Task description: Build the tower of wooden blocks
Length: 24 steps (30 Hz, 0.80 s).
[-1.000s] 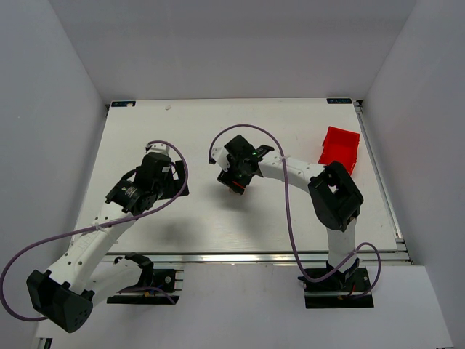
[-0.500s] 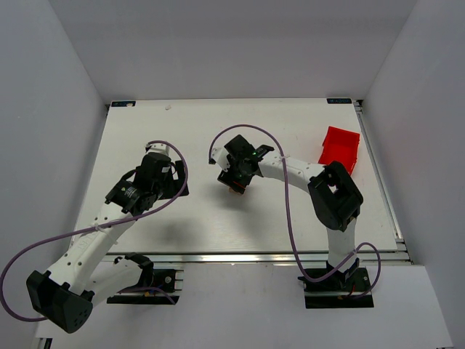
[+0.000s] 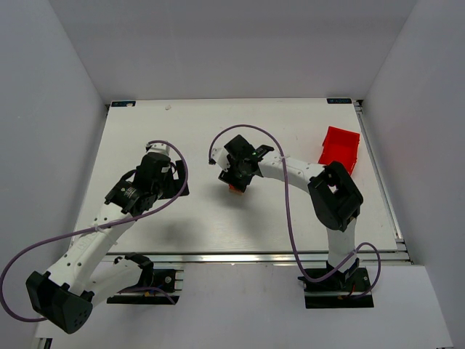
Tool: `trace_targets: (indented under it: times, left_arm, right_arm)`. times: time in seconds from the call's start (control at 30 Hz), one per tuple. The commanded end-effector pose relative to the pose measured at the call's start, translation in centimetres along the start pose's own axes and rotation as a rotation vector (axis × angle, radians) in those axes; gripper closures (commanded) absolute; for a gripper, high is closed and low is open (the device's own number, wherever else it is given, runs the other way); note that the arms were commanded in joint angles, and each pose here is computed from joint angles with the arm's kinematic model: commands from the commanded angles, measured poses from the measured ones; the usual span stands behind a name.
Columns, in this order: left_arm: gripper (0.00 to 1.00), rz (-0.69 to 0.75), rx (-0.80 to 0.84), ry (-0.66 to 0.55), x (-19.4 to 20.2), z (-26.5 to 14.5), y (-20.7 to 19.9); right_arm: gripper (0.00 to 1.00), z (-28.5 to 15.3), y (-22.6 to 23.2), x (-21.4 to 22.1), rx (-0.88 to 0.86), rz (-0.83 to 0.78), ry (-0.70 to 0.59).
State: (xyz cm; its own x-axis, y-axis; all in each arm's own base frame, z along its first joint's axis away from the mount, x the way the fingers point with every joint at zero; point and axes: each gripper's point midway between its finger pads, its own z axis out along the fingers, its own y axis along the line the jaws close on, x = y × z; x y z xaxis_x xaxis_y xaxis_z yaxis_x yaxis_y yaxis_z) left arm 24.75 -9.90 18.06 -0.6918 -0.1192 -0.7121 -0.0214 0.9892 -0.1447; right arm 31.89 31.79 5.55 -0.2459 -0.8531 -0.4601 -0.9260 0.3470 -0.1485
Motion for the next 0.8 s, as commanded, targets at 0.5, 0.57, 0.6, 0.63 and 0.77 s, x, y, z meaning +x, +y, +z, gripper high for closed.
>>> trace_targets:
  times: [0.5, 0.57, 0.6, 0.63, 0.77]
  left_arm:
    - [0.12, -0.090, 0.079, -0.057, -1.8, 0.5, -2.2]
    - [0.31, -0.121, 0.082, -0.078, -2.4, 1.8, -2.8]
    - [0.39, -0.126, 0.093, -0.079, -2.5, 2.2, -3.2]
    - [0.48, -0.126, 0.108, -0.074, -2.6, 2.7, -3.7]
    - [0.83, -0.096, 0.148, -0.030, -2.6, 6.3, -6.3]
  right_arm:
    - [0.31, -4.2, -0.6, -3.1, 0.034, -0.009, -0.165]
    - [0.32, -5.1, -0.9, -2.9, 0.072, 0.041, -0.190]
    - [0.34, -5.4, -1.0, -2.7, 0.085, 0.061, -0.198]
    - [0.38, -6.1, -1.0, -2.2, 0.101, 0.089, -0.210]
    - [0.75, -7.4, -2.6, -0.3, 0.192, 0.245, -0.216]
